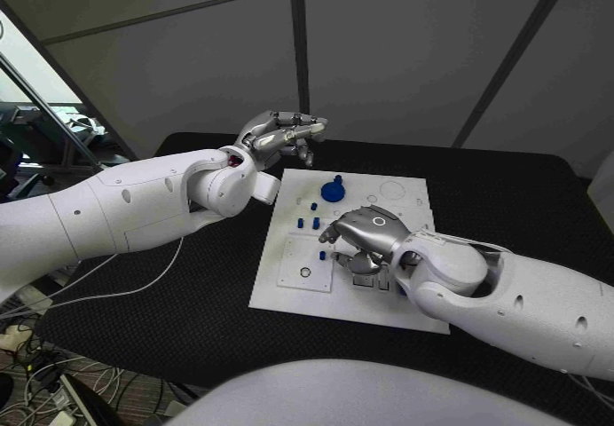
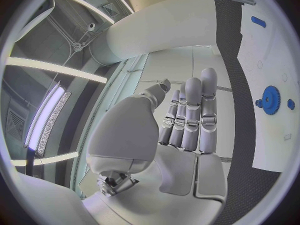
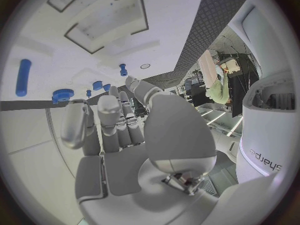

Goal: Assemble the parts on the task board

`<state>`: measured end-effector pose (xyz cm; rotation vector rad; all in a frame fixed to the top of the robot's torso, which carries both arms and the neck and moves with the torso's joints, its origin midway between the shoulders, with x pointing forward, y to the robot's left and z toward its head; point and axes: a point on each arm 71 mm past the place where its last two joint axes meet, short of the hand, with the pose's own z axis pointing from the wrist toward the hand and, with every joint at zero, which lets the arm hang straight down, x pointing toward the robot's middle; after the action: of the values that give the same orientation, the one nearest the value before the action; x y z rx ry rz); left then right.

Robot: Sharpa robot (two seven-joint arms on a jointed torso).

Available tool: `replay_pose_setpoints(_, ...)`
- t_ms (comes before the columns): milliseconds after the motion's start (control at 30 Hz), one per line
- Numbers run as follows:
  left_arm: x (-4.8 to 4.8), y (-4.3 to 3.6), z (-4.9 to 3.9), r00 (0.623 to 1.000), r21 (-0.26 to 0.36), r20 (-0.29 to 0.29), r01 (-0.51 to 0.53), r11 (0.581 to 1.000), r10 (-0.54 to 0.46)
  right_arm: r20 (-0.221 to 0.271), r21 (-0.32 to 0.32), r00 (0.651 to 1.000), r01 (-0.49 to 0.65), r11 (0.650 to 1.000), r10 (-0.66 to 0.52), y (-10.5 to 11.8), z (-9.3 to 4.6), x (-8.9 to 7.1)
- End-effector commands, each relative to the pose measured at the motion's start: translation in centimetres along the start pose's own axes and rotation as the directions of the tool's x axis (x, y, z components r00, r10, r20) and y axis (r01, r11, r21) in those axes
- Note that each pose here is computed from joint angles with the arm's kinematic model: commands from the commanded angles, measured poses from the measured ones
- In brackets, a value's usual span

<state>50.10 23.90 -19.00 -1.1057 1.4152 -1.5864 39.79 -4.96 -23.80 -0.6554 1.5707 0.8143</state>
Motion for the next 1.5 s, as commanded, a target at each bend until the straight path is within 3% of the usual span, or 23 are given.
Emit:
replay_pose_setpoints(33, 0.08, -0.04, 0.04, 1.0, -0.004, -0.014, 0.008, 1.0, -0.008, 0.031, 0.024, 0.999, -0.026, 0.999, 0.025, -0.7, -1.1, -1.0)
replay_pose_setpoints(300, 0.11, 0.1, 0.01, 1.0, -0.004, -0.017, 0.008, 1.0, -0.008, -0.03, 0.197, 1.0, 0.002, 0.98, 0.003, -5.9, -3.7, -3.7)
replay_pose_setpoints(533, 0.13, 0.15, 0.04, 1.0, -0.002, -0.016, 0.008, 1.0, -0.008, -0.035, 0.267, 0.999, 0.029, 0.963, -0.021, -8.5, -4.5, -4.4)
replay_pose_setpoints(700, 0.21, 0.19, 0.09, 1.0, -0.002, -0.018, 0.009, 1.0, -0.009, -0.038, 0.277, 0.999, 0.033, 0.96, -0.023, -9.2, -4.1, -4.3)
replay_pose_setpoints(1067, 0.16, 0.18, 0.04, 1.0, -0.002, -0.016, 0.008, 1.0, -0.008, -0.126, 0.257, 0.992, 0.027, 0.966, 0.006, -9.3, -2.6, -3.1)
replay_pose_setpoints(1500, 0.16, 0.17, 0.04, 1.0, -0.002, -0.016, 0.008, 1.0, -0.008, -0.187, 0.24, 0.982, 0.029, 0.97, 0.017, -9.0, -1.8, -2.3)
